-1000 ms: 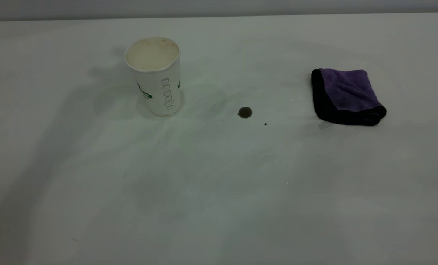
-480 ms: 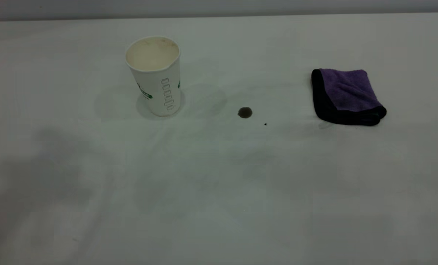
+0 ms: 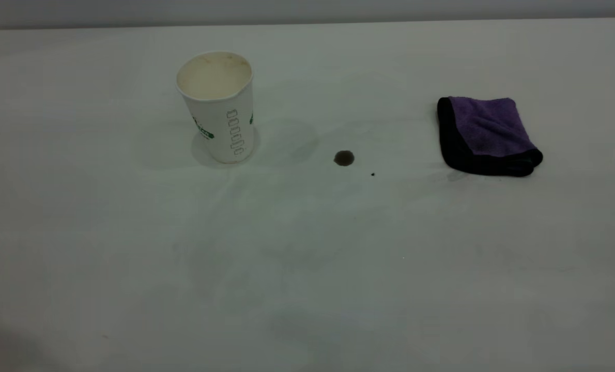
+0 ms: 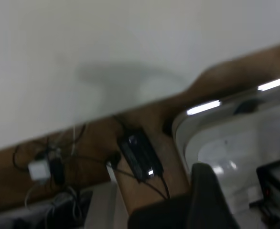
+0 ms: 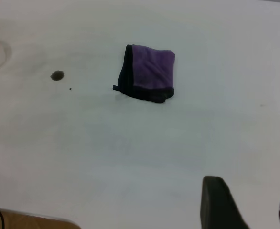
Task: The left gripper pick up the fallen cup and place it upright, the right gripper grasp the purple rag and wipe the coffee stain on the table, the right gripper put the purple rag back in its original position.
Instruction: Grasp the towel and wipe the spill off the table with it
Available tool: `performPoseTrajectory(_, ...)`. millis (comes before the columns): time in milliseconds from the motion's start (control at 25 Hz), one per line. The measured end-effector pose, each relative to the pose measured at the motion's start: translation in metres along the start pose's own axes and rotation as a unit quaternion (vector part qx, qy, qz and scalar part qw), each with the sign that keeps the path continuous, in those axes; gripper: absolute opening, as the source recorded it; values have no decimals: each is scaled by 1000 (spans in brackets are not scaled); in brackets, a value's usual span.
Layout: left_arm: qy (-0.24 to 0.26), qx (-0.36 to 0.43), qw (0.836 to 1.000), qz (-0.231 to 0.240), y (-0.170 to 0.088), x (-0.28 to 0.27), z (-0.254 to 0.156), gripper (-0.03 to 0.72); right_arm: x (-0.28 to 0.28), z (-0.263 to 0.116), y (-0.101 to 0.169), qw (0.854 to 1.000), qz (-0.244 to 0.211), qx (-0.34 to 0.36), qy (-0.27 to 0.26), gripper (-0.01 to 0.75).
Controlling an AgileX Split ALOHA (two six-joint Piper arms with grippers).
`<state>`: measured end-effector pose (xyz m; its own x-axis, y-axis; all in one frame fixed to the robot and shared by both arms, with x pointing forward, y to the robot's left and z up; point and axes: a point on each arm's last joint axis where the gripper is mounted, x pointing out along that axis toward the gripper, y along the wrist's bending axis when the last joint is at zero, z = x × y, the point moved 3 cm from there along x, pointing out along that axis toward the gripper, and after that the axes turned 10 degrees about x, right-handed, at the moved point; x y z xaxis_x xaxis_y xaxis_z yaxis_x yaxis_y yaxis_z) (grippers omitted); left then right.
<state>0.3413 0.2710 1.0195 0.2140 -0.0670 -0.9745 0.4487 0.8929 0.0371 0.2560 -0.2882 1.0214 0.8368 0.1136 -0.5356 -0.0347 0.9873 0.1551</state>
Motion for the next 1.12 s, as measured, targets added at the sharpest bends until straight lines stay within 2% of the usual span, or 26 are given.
performPoseTrajectory(200, -20, 6, 1000, 4, -6, 21, -32, 534, 0, 0, 0, 1000, 0, 0, 0, 346)
performPoseTrajectory(760, -163, -4, 986, 37, -9, -1, -56, 536, 0, 0, 0, 1000, 0, 0, 0, 346)
performPoseTrajectory(920, -200, -53, 976, 68, -7, -7, -66, 536, 0, 0, 0, 1000, 0, 0, 0, 346)
performPoseTrajectory(1120, -255, -100, 955, 111, -9, -15, -81, 536, 0, 0, 0, 1000, 0, 0, 0, 346)
